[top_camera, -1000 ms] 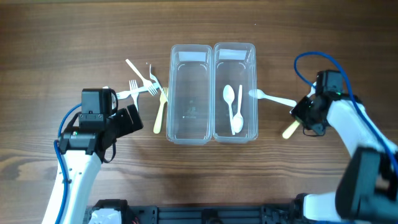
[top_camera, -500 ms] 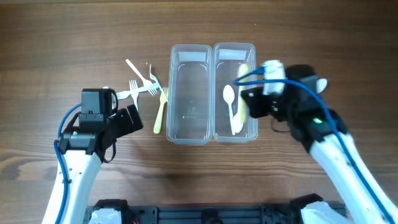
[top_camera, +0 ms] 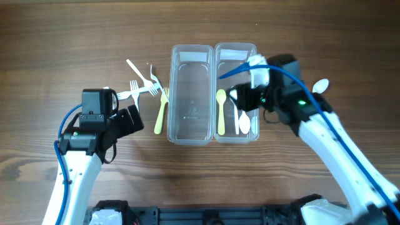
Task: Pack container
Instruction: 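Drop the yellow spoon into the right container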
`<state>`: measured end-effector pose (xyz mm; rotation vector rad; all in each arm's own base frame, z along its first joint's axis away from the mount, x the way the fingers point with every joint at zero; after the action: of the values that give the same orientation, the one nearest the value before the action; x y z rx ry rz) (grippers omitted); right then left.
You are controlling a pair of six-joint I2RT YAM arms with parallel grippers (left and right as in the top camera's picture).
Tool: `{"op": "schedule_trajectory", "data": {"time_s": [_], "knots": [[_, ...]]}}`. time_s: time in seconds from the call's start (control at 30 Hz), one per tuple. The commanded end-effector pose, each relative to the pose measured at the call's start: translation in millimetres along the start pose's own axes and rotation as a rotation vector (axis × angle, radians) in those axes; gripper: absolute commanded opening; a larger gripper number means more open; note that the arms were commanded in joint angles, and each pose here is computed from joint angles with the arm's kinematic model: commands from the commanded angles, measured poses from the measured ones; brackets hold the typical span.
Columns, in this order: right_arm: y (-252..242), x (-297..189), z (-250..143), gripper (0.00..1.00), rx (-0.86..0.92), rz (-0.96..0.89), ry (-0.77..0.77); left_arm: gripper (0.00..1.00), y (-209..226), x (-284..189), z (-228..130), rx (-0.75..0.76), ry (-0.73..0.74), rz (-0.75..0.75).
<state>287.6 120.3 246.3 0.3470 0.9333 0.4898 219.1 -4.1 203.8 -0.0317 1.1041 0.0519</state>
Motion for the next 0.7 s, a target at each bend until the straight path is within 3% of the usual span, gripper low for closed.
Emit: {"op": "schedule_trajectory", "data": {"time_s": [0.0,0.1,0.17,0.23,0.33,0.67], "knots": [[-18.1,-42.4,28.2,0.47,-0.001,-0.246,-0.184,1.00,1.9,-4.7,6.1,0.009,-0.025,0.014],[-65.2,-57.2,31.3,0.47,0.349,-0.443,-0.256,1.00,1.9,-4.7,6.1,0.009,-0.025,0.014],[-104.3,-62.2,26.5,0.53,0.581,-0.559,-0.264,1.00,1.9,-4.7,6.2,0.010,-0.025,0.014],[-144.5,-61.5,16.9,0.41,0.780,-0.665,-0.238,1.00,1.9,-4.7,6.1,0.009,-0.025,0.014],[-182.1,-49.8,8.2,0.40,0.914,-0.730,-0.197,1.00,1.9,-4.7,6.1,0.009,-0.025,0.014],[-240.4,10.6,-11.2,0.41,1.033,-0.743,-0.083,1.00,1.9,-4.7,6.1,0.010,-0.025,0.014]]}}
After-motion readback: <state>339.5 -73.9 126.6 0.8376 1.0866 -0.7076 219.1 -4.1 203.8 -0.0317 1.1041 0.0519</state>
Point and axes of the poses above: each gripper's point midway between its finger pads, its own x axis out along the fingers, its own y axis along the line the jaws close on, z = x × y, the point moved 10 cm from there along -x, back along the fingers, and after that the axes turned 13 degrees about x, right-handed, at the moved point
